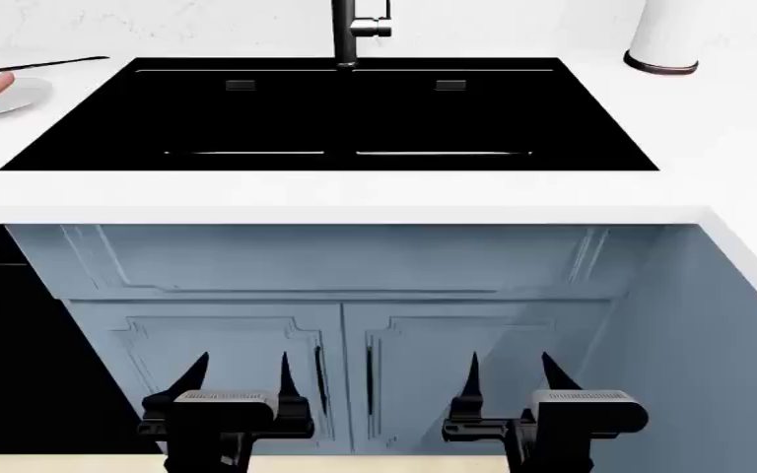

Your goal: Pick the sausage from the counter and place it in the sink. Then turn on the sink faucet.

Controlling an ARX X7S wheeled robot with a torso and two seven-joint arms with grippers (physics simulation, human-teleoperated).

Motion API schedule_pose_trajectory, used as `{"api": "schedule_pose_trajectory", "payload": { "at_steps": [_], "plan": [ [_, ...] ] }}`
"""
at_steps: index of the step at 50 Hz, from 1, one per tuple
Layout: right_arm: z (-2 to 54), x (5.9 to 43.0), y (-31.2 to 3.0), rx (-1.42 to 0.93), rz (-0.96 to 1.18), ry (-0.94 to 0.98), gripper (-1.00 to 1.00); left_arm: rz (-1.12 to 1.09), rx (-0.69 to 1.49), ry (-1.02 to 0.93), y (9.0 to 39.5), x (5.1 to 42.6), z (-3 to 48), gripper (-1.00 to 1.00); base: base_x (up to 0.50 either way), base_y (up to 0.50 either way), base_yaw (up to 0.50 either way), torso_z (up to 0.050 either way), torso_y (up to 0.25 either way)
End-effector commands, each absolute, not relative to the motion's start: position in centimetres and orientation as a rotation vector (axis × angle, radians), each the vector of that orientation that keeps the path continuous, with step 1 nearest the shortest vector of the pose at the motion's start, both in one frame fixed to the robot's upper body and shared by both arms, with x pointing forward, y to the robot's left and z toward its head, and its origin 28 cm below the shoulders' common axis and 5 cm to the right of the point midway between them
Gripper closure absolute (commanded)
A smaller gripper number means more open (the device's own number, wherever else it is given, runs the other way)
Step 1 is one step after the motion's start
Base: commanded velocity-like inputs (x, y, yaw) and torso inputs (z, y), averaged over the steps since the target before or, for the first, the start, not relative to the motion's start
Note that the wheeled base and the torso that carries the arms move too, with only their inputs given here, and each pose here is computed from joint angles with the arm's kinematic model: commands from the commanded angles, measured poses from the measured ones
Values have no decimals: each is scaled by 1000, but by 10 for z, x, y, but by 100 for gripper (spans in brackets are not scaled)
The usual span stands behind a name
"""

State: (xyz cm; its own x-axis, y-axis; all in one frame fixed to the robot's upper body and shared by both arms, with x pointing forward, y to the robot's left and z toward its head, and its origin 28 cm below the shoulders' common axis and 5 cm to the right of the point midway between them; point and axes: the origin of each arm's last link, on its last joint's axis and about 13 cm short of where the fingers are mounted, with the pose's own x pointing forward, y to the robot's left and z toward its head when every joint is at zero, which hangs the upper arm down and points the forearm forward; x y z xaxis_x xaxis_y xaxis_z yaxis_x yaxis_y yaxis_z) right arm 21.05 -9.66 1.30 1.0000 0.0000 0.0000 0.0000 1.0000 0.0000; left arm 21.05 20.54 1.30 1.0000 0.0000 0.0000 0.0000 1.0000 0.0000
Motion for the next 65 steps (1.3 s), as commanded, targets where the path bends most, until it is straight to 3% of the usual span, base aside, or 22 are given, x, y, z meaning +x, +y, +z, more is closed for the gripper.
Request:
{"api": "schedule_pose_trajectory", "payload": {
  "at_steps": [1, 5, 6, 7, 19, 33, 37, 40, 41, 43, 44, 45, 48, 50, 53, 54, 57, 65],
  "plan": [
    [13, 211, -96, 8, -2, -4, -100, 14, 7, 17, 206, 211, 10, -100, 0, 0, 0, 0, 0],
    [10, 210, -94, 1, -4, 16, -100, -10, -9, 16, 207, 209, 10, -100, 0, 0, 0, 38, 0],
    [-105, 159, -68, 38, 31, 80, -100, 26, 445, -519, 187, 184, -50, -100, 0, 0, 0, -12, 0],
    [13, 211, -96, 0, 0, 0, -100, 0, 0, 0, 205, 211, 13, -100, 0, 0, 0, 0, 0],
    [13, 210, -96, 16, 0, 12, -100, -37, 4, 1, 205, 209, 12, -100, 0, 499, 0, -10, 0],
    [19, 208, -96, 26, -4, 15, -100, -33, 33, 1, 205, 208, 16, -100, 0, 162, 0, 50, 2],
    [94, 208, -104, 31, 46, 29, -100, -32, 131, -30, 207, 209, 97, -100, 0, 0, 0, 50, 0],
    [210, 223, -114, 39, 84, -251, -100, -103, 95, -337, 213, 223, 216, -100, 0, 0, 0, 50, 0],
    [231, 234, -118, 74, 111, -209, -100, -122, 53, -309, 218, 235, 238, -100, 0, 0, 0, 50, 0],
    [265, 264, -136, 13, 9, 70, -100, 15, 45, -38, 235, 271, 270, -100, 0, 0, 0, 50, 0],
    [292, 271, -134, 11, 41, 106, -100, 23, 62, 51, 234, 280, 294, -100, 0, 0, 0, 50, 0],
    [327, 278, -134, -15, 75, 20, -100, -80, 62, -11, 228, 284, 329, -100, 0, 0, 0, 50, 0],
    [373, 320, -142, -23, 65, -13, -100, -50, 87, -147, 219, 322, 397, -100, 0, 0, 0, 50, 0],
    [373, 336, -146, -22, 18, 49, -100, -36, 77, -62, 222, 342, 394, -100, 0, 0, 0, 50, 0],
    [449, 365, -115, -186, 94, -198, -100, -83, 171, -406, 181, 354, 483, -100, 500, 0, 0, 50, 0],
    [468, 369, -105, -203, 139, -261, -100, -76, 201, -475, 174, 360, 495, -100, 500, 0, 0, 50, 0],
    [406, 399, -145, -66, -81, 123, -100, 154, 157, -28, 206, 403, 422, -100, 500, 0, 0, 17, 0],
    [389, 404, -147, -61, -87, 191, -100, 179, 172, 36, 210, 407, 407, -100, 500, 0, 0, 0, 0]
  ]
}}
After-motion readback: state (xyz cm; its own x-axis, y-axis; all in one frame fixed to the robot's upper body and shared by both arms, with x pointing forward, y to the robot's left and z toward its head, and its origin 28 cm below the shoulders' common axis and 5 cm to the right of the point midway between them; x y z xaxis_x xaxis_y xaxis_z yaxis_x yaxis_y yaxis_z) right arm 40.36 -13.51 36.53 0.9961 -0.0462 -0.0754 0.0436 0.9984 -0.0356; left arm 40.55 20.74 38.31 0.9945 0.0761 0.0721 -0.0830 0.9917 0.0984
